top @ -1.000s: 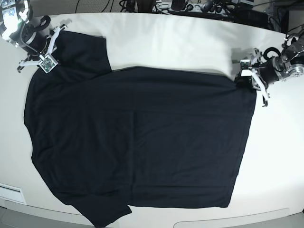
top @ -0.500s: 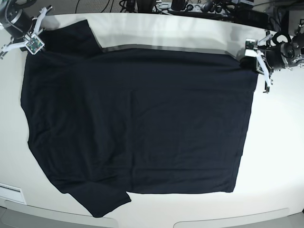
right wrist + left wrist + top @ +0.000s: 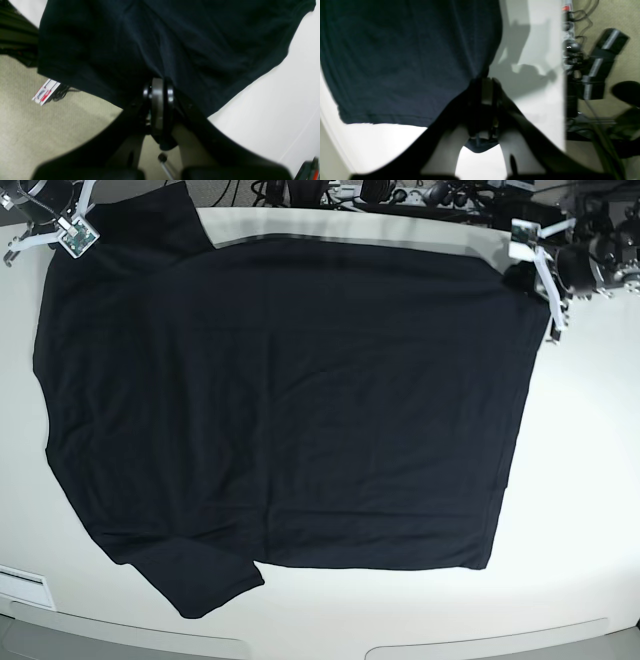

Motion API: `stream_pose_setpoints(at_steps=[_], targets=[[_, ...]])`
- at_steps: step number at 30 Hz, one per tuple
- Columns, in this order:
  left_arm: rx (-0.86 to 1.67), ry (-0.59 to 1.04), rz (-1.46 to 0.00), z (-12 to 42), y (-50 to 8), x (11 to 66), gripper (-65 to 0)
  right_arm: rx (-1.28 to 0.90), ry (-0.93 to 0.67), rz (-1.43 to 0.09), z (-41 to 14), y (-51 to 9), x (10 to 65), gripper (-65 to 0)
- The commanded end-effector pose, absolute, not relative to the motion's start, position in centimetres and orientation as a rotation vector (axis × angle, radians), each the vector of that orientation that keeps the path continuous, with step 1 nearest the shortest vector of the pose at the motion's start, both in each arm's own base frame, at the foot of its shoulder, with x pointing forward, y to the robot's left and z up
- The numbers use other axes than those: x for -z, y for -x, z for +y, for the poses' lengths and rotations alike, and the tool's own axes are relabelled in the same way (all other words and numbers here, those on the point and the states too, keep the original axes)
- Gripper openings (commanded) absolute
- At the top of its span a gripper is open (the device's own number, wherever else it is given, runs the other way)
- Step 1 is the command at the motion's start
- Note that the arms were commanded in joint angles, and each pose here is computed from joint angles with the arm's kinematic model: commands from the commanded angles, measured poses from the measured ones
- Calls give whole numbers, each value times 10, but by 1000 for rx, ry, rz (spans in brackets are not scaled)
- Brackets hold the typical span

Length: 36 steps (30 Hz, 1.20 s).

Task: Fold the T-shirt properly
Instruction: 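Grasp the black shirt's edge with both grippers and pull it taut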

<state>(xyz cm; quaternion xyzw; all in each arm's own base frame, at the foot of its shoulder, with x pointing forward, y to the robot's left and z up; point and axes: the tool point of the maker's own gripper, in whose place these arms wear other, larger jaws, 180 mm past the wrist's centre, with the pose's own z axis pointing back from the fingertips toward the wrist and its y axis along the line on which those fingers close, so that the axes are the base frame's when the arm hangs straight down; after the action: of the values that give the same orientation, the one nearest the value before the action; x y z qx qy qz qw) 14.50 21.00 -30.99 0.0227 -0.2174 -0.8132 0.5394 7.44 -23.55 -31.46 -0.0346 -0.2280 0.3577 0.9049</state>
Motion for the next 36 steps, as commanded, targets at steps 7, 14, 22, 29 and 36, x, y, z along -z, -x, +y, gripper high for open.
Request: stream_pose_setpoints(at_steps=[7,14,22,29,36], targets=[[1923,-422,-739,213,-201,281,-650,-746,219,-623,-249,-115,289,-650],[1823,-604,-963,204,-255,251,-650,-801,206,-900,-233,-182,243,-650],[1715,-600,-1073,198,-295,272,-650,-764,110,-1021,-239,-225,238,-650],[1642,-622,-1042,212,-309,298,-650,-749,78,-961,-244,-254,284,-650],[1595,-671,-1065,221,-317,296,-650,-780,62,-975,-232,-281,291,-650]])
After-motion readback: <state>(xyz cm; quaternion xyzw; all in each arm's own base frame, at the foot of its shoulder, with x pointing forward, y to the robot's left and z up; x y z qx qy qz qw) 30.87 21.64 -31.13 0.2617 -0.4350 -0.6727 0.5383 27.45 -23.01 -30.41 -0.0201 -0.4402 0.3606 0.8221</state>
